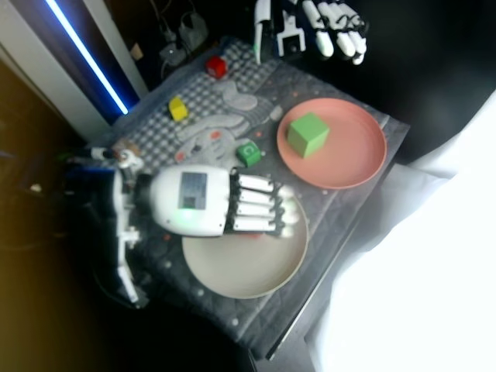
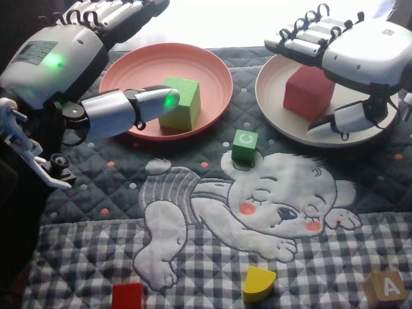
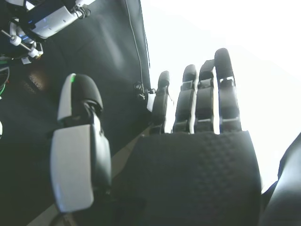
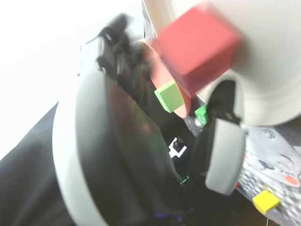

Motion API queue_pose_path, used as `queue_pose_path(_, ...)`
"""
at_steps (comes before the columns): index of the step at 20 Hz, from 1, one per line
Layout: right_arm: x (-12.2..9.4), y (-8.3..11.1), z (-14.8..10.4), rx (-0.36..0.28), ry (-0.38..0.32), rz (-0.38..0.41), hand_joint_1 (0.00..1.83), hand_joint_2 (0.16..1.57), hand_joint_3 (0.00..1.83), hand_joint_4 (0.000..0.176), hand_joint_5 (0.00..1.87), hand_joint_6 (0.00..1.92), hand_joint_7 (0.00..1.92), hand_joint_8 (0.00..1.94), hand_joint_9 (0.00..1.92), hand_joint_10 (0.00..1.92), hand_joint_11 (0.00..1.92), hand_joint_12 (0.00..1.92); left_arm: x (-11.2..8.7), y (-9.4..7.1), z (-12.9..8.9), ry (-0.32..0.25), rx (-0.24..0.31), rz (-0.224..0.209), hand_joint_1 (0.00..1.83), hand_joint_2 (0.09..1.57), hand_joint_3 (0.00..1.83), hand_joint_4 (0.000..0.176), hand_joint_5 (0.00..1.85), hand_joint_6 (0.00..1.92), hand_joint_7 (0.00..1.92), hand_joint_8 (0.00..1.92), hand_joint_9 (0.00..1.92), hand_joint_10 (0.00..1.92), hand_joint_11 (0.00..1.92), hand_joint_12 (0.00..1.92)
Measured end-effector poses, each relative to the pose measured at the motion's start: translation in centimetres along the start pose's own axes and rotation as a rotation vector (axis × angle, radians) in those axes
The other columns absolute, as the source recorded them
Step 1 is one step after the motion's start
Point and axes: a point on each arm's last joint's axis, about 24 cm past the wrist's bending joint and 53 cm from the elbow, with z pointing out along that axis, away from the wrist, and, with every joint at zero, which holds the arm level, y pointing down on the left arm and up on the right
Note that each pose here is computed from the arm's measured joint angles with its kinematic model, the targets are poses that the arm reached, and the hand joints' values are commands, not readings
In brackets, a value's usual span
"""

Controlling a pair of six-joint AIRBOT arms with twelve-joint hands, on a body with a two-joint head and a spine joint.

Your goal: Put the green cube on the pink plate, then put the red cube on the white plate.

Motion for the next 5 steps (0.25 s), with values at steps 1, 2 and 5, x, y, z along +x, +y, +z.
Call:
queue_pose_path(1, 0.1, 0.2, -0.1, -0.003, 0.003, 0.003, 0.79, 0.85, 0.0, 0.028, 0.0, 0.0, 0.0, 0.0, 0.0, 0.0, 0.0, 0.0, 0.1, -0.2, 0.0, 0.0, 0.006, -0.002, 0.42, 1.1, 0.0, 0.096, 0.19, 0.0, 0.17, 0.01, 0.13, 0.01, 0.0, 1.0)
queue_pose_path(2, 0.0, 0.4, -0.3, -0.006, 0.004, 0.003, 0.78, 0.85, 0.0, 0.024, 0.0, 0.0, 0.0, 0.0, 0.0, 0.0, 0.0, 0.0, 0.2, -0.2, -0.1, 0.0, 0.008, -0.004, 0.42, 1.1, 0.0, 0.092, 0.2, 0.01, 0.18, 0.01, 0.13, 0.02, 0.0, 1.0)
queue_pose_path(5, -2.1, 2.0, -2.2, -0.058, -0.05, 0.006, 0.72, 0.87, 0.0, 0.002, 0.0, 0.0, 0.0, 0.0, 0.0, 0.0, 0.0, 0.0, 0.2, -0.9, -0.6, -0.003, 0.031, -0.002, 0.44, 1.1, 0.0, 0.09, 0.23, 0.01, 0.18, 0.0, 0.11, 0.01, 0.0, 0.8)
